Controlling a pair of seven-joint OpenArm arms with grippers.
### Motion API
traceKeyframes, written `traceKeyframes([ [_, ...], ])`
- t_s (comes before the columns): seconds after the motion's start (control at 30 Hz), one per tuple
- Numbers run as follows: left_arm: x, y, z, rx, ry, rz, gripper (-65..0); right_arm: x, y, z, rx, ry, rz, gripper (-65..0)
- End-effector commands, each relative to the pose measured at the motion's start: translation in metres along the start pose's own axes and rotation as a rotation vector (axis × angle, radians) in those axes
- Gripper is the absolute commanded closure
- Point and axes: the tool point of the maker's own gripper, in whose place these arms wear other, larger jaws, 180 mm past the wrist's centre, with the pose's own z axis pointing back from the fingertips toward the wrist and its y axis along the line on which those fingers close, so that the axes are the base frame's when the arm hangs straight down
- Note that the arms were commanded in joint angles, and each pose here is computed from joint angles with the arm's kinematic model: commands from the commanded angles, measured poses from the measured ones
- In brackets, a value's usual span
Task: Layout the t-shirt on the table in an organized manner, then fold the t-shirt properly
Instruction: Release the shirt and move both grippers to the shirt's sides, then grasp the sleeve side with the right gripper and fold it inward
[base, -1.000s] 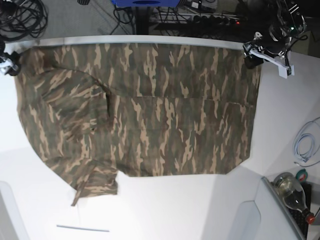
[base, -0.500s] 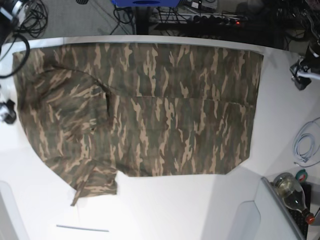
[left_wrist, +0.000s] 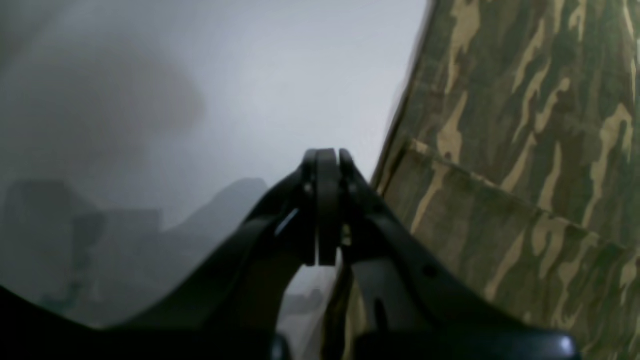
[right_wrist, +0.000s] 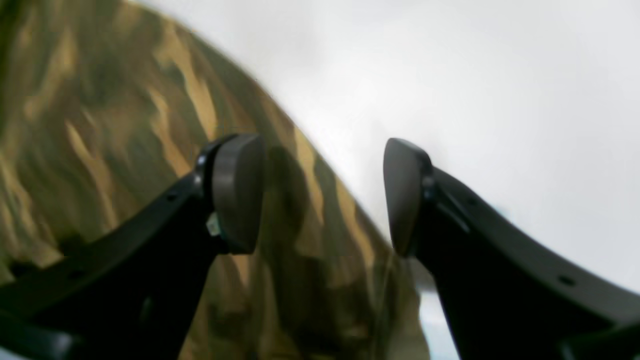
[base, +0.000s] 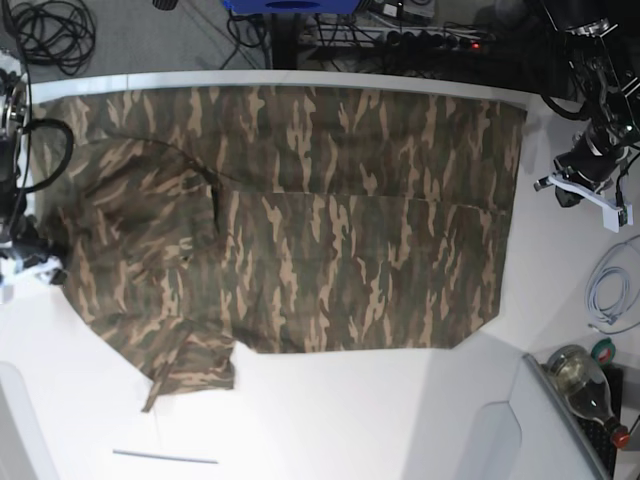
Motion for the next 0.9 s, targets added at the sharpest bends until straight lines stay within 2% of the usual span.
traceKeyframes([
  [0.0,0.016,0.005,0.004,0.005,-0.043,-0.016,0.0,0.032,-0.004,0.002,-0.007,-0.072,-0.005,-35.0],
  [0.23,0.008,0.016,0.000,0.021,-0.012,-0.007,0.0,0.025,0.003,-0.001,0.001,-0.059,-0.007,-33.5],
  [0.3,0.005,0.017,-0.001,0.023,-0.005,-0.001,0.0,0.025,0.003,-0.001,0.001,-0.059,-0.007,-22.8],
  [0.37,0.005,0.018,-0.002,0.024,-0.003,0.000,0.0,0.024,0.003,-0.001,0.001,-0.056,-0.008,-5.4],
  [0.4,0.005,0.018,-0.002,0.024,-0.003,0.000,0.0,0.025,0.004,-0.001,0.004,-0.051,-0.006,0.0],
  [0.5,0.005,0.019,-0.002,0.025,-0.004,-0.001,0.0,0.031,0.008,0.000,0.017,-0.043,0.004,-1.5],
  [0.63,0.007,0.018,-0.002,0.025,-0.006,-0.002,0.0,0.041,0.021,0.010,0.055,-0.032,0.074,0.0],
  [0.87,0.007,0.017,-0.002,0.023,-0.007,-0.002,0.0,0.045,0.027,0.064,0.083,-0.038,0.100,0.0],
])
